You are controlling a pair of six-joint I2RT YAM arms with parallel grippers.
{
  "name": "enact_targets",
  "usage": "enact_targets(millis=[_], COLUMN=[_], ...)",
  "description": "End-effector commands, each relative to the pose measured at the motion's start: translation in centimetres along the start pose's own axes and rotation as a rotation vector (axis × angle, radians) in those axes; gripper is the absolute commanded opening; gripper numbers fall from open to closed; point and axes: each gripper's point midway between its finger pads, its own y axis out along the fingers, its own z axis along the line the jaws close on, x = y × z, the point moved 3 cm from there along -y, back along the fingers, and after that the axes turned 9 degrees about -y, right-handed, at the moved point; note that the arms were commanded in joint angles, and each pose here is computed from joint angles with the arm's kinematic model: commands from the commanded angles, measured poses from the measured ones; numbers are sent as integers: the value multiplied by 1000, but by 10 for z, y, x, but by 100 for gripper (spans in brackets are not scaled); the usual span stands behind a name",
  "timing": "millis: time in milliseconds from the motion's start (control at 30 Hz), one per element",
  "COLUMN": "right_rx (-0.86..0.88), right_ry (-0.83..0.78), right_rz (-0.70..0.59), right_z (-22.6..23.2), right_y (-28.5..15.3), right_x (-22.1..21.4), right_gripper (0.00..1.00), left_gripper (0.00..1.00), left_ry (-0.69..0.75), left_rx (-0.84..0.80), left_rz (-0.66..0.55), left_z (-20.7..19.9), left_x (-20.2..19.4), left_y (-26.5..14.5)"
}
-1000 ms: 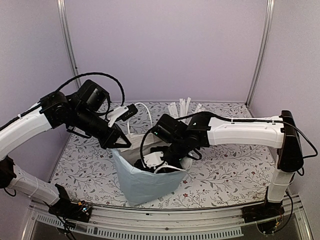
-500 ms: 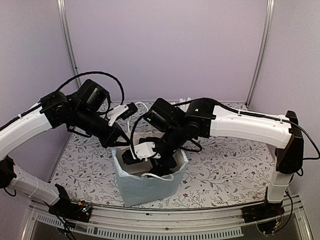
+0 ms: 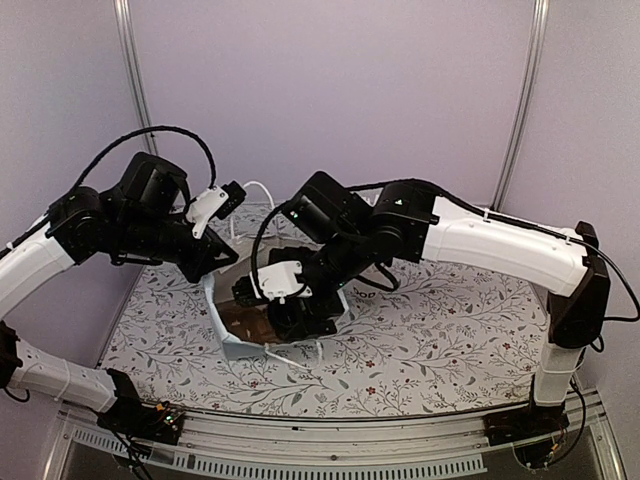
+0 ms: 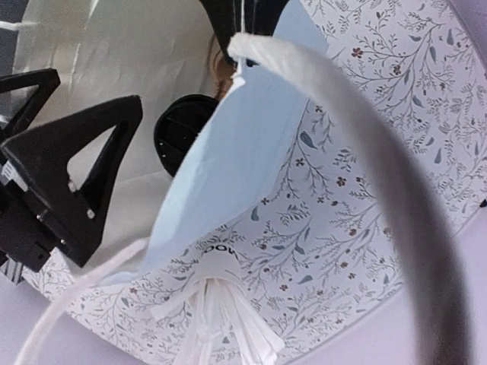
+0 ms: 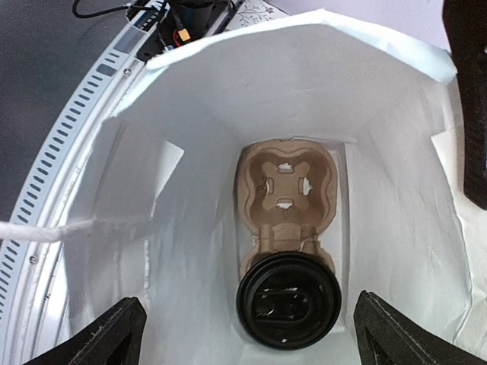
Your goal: Pack the takeout coffee
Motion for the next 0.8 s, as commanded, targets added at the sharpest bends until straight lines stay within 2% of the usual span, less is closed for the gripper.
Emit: enact_targets(millis=[0, 233, 400, 633, 767], right_rx=[-185, -355, -412, -484, -494], right_ry=[-76, -38, 6, 82, 144], right_rz=[39, 83, 84, 153, 175], right_z=[-35, -79, -91, -103, -105], right_y=[-27, -63, -85, -115, -133], right_x=[8, -16, -30, -69, -102], right_gripper=[99, 99, 99, 99, 99], left_gripper=[0, 0, 0, 0, 0], left_ry=[21, 77, 120, 131, 90], left_rx=[92, 130, 177, 108, 53], left_rz=[-131, -160, -164, -198, -193], left_z=[14, 7, -4, -33, -52], left_x=[16, -1, -17, -21, -28], left_y=[-11, -4, 8, 6, 6])
